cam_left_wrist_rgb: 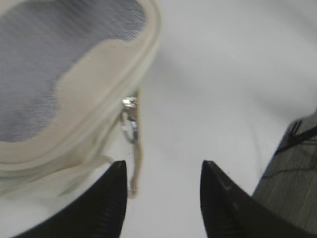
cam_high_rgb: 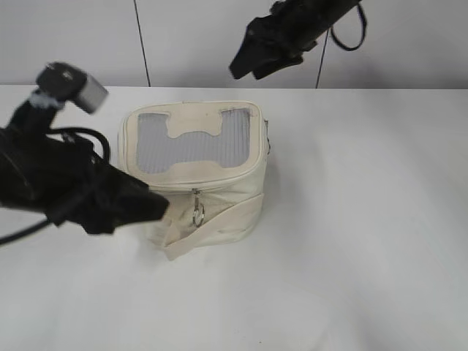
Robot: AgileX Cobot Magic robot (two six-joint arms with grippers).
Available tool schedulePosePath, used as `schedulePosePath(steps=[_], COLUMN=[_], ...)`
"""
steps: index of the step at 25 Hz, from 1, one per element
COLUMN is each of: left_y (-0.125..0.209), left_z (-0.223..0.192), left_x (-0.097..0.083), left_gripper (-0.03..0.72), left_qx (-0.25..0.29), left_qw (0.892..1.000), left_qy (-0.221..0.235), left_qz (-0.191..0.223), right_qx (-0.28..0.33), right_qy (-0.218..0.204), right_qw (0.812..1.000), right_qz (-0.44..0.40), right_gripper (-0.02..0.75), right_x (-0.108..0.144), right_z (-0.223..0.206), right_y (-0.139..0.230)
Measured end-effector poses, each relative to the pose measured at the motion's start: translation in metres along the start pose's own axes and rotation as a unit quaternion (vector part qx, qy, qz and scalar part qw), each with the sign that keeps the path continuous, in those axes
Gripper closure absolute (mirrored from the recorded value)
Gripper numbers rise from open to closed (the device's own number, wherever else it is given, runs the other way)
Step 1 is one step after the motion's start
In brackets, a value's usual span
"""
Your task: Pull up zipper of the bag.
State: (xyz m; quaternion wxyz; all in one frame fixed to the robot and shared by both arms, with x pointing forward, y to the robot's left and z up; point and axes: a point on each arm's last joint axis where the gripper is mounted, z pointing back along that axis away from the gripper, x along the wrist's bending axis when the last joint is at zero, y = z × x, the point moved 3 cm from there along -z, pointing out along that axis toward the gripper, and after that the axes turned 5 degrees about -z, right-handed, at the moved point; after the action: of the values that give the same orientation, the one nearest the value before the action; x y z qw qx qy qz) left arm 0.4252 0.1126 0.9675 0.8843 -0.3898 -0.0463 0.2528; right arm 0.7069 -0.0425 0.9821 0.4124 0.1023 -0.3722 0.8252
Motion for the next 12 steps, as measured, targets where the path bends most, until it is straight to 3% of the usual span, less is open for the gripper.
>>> schedulePosePath(steps=[4,6,9,12], left_y=[-0.014,-0.032,-0.067,-0.101], left_z=[0.028,0.042,0.045,0.021], left_x=[0.048,0.083,0.128,0.156], left_gripper=[0.311,0.310,0.309,0.307], left_qx=[-0.024,-0.044,-0.059,-0.062], left_qw=[0.997,0.994,0.995,0.997], left_qy=[-0.029,-0.044,-0.034,0.009], left_qz=[0.070,0.085,0.078,0.054], right_qx=[-0.001,-0.009,0.003,0.000], right_qy=[0.030,0.030,0.008,0.016], right_qw=[0.998,0.995,0.990,0.987], right_qz=[-0.057,-0.093,-0.141,-0.162], right_gripper=[0.265,0.269,0.308,0.346], right_x=[-0.038,-0.057,-0.074,-0.073], right_z=[0.045,0.058,0.064,0.065], right_y=[0.003,0.010,0.035,0.073])
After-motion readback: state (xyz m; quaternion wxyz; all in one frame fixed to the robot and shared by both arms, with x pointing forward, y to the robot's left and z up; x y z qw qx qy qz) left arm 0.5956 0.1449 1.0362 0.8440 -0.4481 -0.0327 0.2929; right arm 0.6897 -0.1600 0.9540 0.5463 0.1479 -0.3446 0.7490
